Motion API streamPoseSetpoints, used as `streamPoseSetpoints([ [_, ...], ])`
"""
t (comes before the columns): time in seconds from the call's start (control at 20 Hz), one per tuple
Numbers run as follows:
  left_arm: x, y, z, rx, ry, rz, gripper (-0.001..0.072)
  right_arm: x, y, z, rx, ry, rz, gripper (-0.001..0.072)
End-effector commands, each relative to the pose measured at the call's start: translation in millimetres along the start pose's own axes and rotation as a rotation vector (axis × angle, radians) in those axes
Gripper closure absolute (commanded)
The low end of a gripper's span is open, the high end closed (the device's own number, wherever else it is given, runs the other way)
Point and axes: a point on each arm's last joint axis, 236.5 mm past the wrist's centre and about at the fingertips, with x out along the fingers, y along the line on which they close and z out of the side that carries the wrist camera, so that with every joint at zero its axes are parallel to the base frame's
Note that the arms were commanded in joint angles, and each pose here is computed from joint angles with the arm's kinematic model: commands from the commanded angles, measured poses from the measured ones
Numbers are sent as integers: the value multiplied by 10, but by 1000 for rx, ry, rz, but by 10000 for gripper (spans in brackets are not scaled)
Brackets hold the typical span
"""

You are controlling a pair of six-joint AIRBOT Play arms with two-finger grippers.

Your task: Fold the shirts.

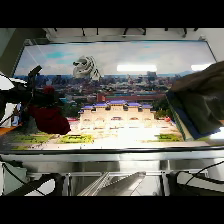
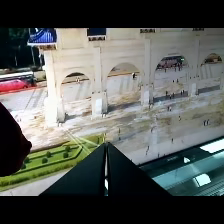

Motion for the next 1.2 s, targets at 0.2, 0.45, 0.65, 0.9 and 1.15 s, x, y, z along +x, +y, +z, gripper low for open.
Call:
streamPoseSetpoints([
  [0.2, -2, -11, 21, 0, -8, -5, 696, 385, -977, -1055, 222, 296, -315, 684],
  [0.45, 47, -107, -44, 40, 21, -10, 696, 612, -1175, -1265, 266, 345, -332, 683],
  [0.65, 82, -169, -72, 74, 34, -10, 696, 463, -1164, -1277, 233, 331, -330, 10],
  [0.9, 83, -165, -7, 84, 6, -7, 696, -229, -1267, -1447, 271, 264, -393, 10],
  [1.15, 84, -168, -14, 95, 9, -8, 696, -832, -912, -1516, 281, 43, -318, 10],
])
